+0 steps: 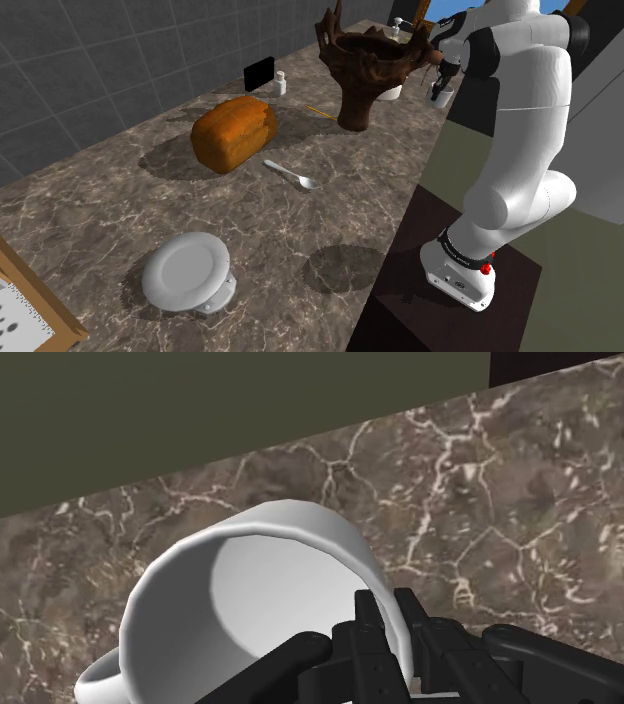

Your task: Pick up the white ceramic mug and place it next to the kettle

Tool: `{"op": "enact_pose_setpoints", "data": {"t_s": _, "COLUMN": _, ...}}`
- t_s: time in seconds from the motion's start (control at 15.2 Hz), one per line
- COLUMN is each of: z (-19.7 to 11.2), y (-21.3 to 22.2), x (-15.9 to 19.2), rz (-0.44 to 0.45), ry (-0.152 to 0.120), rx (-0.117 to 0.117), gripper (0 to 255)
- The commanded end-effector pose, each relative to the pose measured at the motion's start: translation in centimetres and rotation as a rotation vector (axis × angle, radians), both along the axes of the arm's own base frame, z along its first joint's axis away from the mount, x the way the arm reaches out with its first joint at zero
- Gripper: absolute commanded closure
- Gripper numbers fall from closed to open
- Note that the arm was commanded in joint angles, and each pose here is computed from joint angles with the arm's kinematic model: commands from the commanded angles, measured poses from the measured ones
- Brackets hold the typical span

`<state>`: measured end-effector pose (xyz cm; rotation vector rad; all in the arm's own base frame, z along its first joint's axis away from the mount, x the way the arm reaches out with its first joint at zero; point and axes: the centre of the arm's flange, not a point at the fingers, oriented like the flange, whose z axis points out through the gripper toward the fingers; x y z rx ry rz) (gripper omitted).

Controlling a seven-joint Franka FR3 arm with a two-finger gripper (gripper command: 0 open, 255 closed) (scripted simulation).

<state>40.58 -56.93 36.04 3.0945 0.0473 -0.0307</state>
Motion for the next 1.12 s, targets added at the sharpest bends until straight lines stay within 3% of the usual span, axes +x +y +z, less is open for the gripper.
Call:
{"op": "enact_pose_setpoints", "data": {"t_s": 0.0, "z": -1.0, "y": -0.1, "x": 0.0, "rz": 0.000, "ry": 0.000, "rx": -0.001, "gripper": 255}}
{"op": "enact_pose_setpoints", "data": {"t_s": 0.53, "z": -1.2, "y": -0.1, "x": 0.0, "rz": 0.000, "ry": 0.000, "rx": -0.001, "gripper": 255}}
{"op": "enact_pose_setpoints", "data": {"t_s": 0.59, "z": -1.2, "y": -0.1, "x": 0.0, "rz": 0.000, "ry": 0.000, "rx": -0.001, "gripper": 0}}
{"op": "enact_pose_setpoints", "data": {"t_s": 0.92, "z": -1.2, "y": -0.1, "x": 0.0, "rz": 0.000, "ry": 0.000, "rx": -0.001, "gripper": 0}}
{"op": "enact_pose_setpoints", "data": {"t_s": 1.06, "z": 1.4, "y": 0.1, "x": 0.1, "rz": 0.000, "ry": 0.000, "rx": -0.001, "gripper": 0}}
